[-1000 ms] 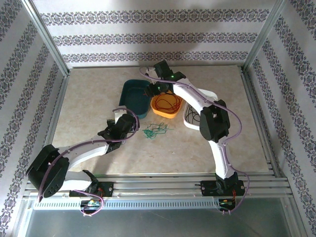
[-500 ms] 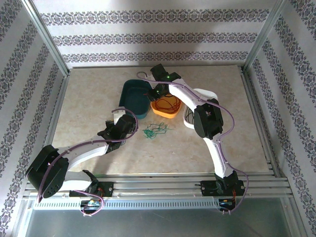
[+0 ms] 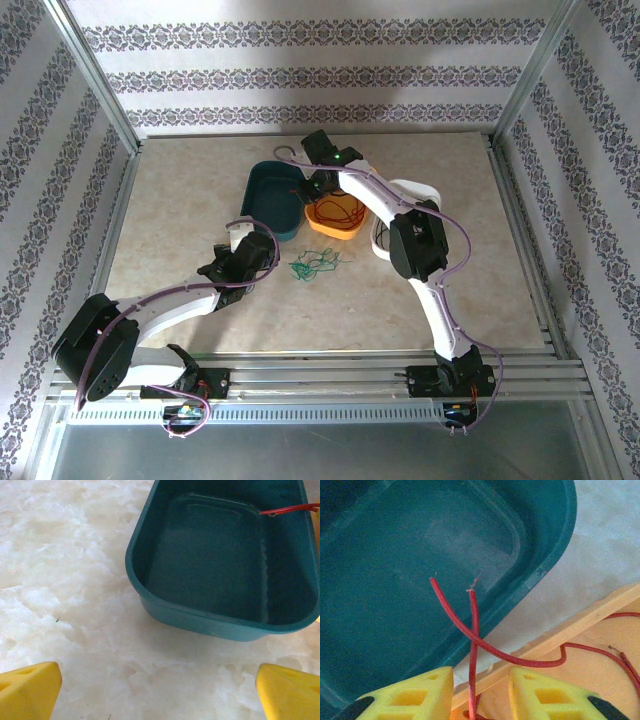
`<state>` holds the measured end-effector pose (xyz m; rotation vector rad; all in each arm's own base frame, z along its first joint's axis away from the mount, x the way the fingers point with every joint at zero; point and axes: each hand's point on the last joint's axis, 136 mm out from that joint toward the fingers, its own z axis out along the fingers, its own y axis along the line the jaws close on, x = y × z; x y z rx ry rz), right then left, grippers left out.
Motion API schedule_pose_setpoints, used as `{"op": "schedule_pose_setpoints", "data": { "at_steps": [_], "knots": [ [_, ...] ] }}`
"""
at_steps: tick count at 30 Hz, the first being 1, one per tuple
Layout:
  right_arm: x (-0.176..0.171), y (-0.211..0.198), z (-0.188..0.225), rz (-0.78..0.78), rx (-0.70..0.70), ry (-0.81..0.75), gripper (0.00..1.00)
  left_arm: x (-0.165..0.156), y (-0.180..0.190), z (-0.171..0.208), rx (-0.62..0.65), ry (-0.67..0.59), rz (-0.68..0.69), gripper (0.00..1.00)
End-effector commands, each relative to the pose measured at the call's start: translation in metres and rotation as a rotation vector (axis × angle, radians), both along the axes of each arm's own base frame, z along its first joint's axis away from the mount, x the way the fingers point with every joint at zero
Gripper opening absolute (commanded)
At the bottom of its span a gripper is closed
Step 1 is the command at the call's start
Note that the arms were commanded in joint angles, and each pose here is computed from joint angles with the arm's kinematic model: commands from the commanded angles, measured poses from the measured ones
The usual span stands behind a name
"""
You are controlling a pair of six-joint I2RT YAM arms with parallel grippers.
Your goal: Untangle the cables
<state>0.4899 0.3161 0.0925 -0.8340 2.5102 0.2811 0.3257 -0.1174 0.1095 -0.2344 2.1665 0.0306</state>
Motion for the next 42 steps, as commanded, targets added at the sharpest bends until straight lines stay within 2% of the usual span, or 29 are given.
{"op": "schedule_pose_setpoints", "data": {
  "at_steps": [1, 11, 16, 18, 26, 33, 42],
  "knots": [
    [-0.002, 0.005, -0.006, -0.003, -0.015, 0.001, 0.33, 0.002, 0.008, 0.002, 0.006, 0.005, 0.04, 0.99],
    [0.002, 0.006, -0.01, -0.009, -0.018, -0.009, 0.24, 0.003, 0.006, 0.002, 0.006, 0.013, 0.035, 0.99],
    [0.004, 0.003, -0.008, -0.018, -0.016, -0.012, 0.12, 0.003, 0.005, 0.003, 0.009, 0.012, 0.032, 0.99],
    [0.005, 0.001, -0.003, -0.029, -0.01, -0.02, 0.07, 0.003, 0.005, 0.003, 0.009, 0.014, 0.033, 0.99],
    [0.017, -0.01, 0.046, -0.114, 0.106, -0.138, 0.02, 0.005, 0.003, 0.005, 0.001, 0.013, 0.028, 0.99],
    [0.025, -0.05, 0.078, -0.248, 0.184, -0.22, 0.0, 0.005, 0.0, 0.005, 0.0, 0.02, 0.015, 0.99],
    [0.022, -0.13, 0.065, -0.469, 0.128, -0.248, 0.0, 0.008, -0.003, 0.006, 0.002, 0.021, 0.002, 0.99]
  ]
}}
